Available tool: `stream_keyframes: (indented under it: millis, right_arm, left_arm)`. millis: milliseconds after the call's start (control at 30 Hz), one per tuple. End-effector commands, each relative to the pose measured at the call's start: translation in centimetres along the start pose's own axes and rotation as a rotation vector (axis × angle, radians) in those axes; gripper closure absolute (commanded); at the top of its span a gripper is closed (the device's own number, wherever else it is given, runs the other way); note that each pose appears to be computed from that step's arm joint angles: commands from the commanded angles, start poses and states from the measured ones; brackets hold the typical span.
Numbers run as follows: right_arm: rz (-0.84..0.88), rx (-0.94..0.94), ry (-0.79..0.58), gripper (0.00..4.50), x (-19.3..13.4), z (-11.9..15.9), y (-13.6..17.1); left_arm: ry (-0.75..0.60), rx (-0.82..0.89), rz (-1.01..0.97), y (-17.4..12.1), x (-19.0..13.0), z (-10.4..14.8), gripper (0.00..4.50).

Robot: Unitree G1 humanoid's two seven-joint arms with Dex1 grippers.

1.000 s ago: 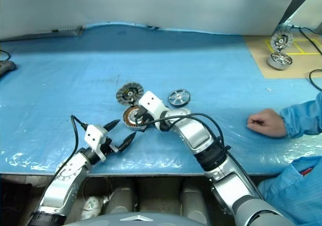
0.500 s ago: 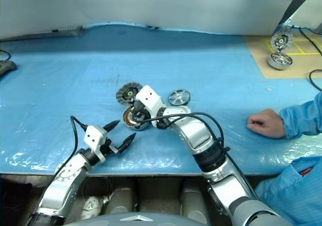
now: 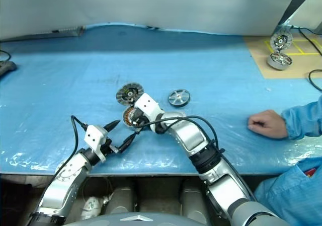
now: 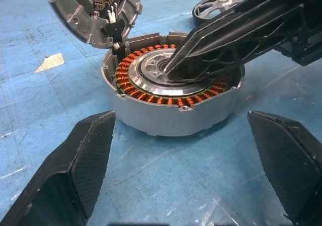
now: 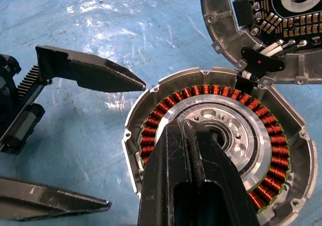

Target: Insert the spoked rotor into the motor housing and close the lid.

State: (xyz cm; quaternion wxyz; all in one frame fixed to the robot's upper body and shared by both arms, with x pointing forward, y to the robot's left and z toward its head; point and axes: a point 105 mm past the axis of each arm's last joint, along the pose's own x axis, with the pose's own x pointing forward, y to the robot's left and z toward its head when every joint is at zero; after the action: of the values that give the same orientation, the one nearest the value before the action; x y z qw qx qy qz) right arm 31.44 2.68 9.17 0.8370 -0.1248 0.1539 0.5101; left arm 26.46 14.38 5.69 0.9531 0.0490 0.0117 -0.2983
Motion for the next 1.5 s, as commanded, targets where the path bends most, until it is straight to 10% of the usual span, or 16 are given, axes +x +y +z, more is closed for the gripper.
stream_keyframes:
  millis: [33, 467, 900, 1500]
  right_arm:
    - [0.009, -0.025, -0.163, 4.45, -2.2, 3.8, 0.0]
    - [-0.447, 0.031, -0.239, 4.28, -12.6, 2.6, -5.3]
    - [-0.585, 0.028, 0.005, 0.05, -14.4, -1.0, -8.2]
    - [-0.515, 0.086, 0.082, 0.02, -10.3, 0.4, -10.0]
  left_arm:
    - [-0.041, 0.019, 0.008, 0.2, 0.0, 1.2, 0.0]
    - [-0.03, 0.017, -0.001, 0.5, 0.0, 1.0, 0.0]
    - [-0.033, 0.011, -0.019, 0.2, 0.5, 0.9, 0.0]
    - [-0.039, 0.012, -0.009, -0.1, 0.3, 1.0, 0.0]
